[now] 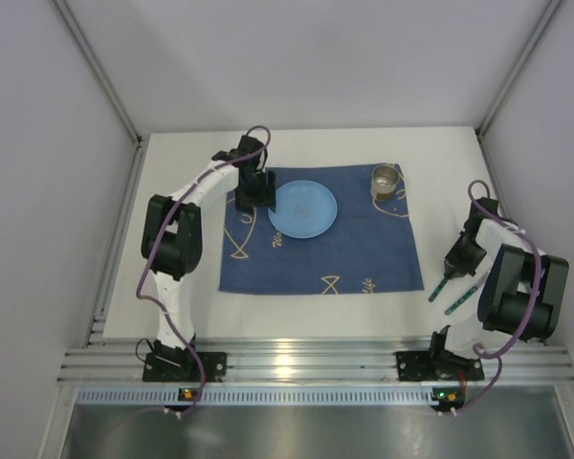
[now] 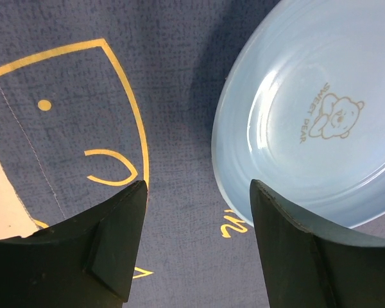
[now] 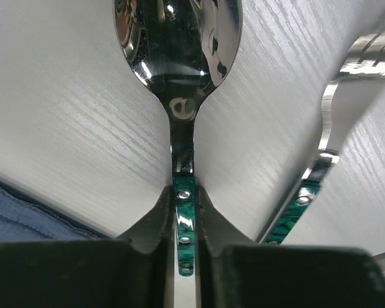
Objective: Set the dinner table for one person
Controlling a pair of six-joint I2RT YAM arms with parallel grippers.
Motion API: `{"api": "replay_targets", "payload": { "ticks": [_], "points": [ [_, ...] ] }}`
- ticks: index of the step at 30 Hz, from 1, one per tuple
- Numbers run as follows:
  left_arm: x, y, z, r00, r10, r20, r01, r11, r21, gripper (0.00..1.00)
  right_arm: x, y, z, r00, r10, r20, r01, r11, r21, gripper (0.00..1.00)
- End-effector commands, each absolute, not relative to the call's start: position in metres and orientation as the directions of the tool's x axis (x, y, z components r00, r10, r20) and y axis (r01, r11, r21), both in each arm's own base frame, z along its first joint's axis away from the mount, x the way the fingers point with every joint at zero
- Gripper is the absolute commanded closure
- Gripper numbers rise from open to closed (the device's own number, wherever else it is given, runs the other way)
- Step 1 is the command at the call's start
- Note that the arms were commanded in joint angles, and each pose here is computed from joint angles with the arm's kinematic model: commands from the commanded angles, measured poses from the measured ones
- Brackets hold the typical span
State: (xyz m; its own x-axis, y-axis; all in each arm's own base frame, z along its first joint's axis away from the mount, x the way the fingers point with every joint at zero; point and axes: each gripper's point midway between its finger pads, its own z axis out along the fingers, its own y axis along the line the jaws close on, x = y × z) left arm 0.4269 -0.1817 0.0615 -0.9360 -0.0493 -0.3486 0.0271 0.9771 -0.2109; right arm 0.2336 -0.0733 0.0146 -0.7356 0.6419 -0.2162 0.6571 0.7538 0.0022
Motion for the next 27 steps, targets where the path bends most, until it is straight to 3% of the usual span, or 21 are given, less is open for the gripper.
{"api": "replay_targets", "payload": {
  "ticks": [1, 7, 11, 17, 19, 22, 23, 24, 27],
  "points": [
    [0.432, -0.179, 0.089, -0.908, -0.07, -0.414, 0.028, 0.974, -0.224, 0.3, 0.249, -0.084, 0.007, -0.734, 0.63, -0.252, 0.652, 0.759, -0.001, 1.0],
    [0.427, -0.179, 0.097, -0.904, -0.079, -0.421, 0.024, 0.972, -0.234, 0.3, 0.26, -0.085, 0.023, -0.73, 0.623, -0.28, 0.645, 0.764, 0.017, 1.0],
    [0.426, -0.178, 0.105, -0.897, -0.09, -0.432, 0.017, 0.971, -0.237, 0.3, 0.293, -0.082, 0.078, -0.724, 0.562, -0.399, 0.595, 0.802, 0.05, 1.0],
    [0.425, -0.178, 0.12, -0.882, -0.132, -0.451, -0.013, 0.966, -0.258, 0.29, 0.336, -0.024, 0.158, -0.753, 0.374, -0.541, 0.401, 0.913, 0.074, 1.0],
    [0.424, -0.174, 0.122, -0.874, -0.155, -0.46, -0.038, 0.967, -0.253, 0.28, 0.346, 0.025, 0.177, -0.769, 0.259, -0.584, 0.259, 0.962, 0.086, 1.0],
    [0.422, -0.164, 0.131, -0.853, -0.186, -0.488, -0.08, 0.97, -0.23, 0.22, 0.346, 0.079, 0.184, -0.786, 0.13, -0.604, 0.106, 0.992, 0.075, 1.0],
    [0.421, -0.162, 0.133, -0.848, -0.192, -0.494, -0.088, 0.97, -0.226, 0.16, 0.348, 0.091, 0.182, -0.787, 0.1, -0.608, 0.072, 0.995, 0.07, 1.0],
    [0.42, -0.159, 0.141, -0.835, -0.2, -0.512, -0.094, 0.97, -0.225, 0.02, 0.346, 0.114, 0.181, -0.786, 0.049, -0.616, 0.008, 0.998, 0.069, 1.0],
    [0.414, -0.143, 0.148, -0.809, -0.229, -0.542, -0.151, 0.971, -0.184, 0.02, 0.351, 0.142, 0.16, -0.812, 0.028, -0.583, -0.042, 0.993, 0.106, 1.0]
  ]
}}
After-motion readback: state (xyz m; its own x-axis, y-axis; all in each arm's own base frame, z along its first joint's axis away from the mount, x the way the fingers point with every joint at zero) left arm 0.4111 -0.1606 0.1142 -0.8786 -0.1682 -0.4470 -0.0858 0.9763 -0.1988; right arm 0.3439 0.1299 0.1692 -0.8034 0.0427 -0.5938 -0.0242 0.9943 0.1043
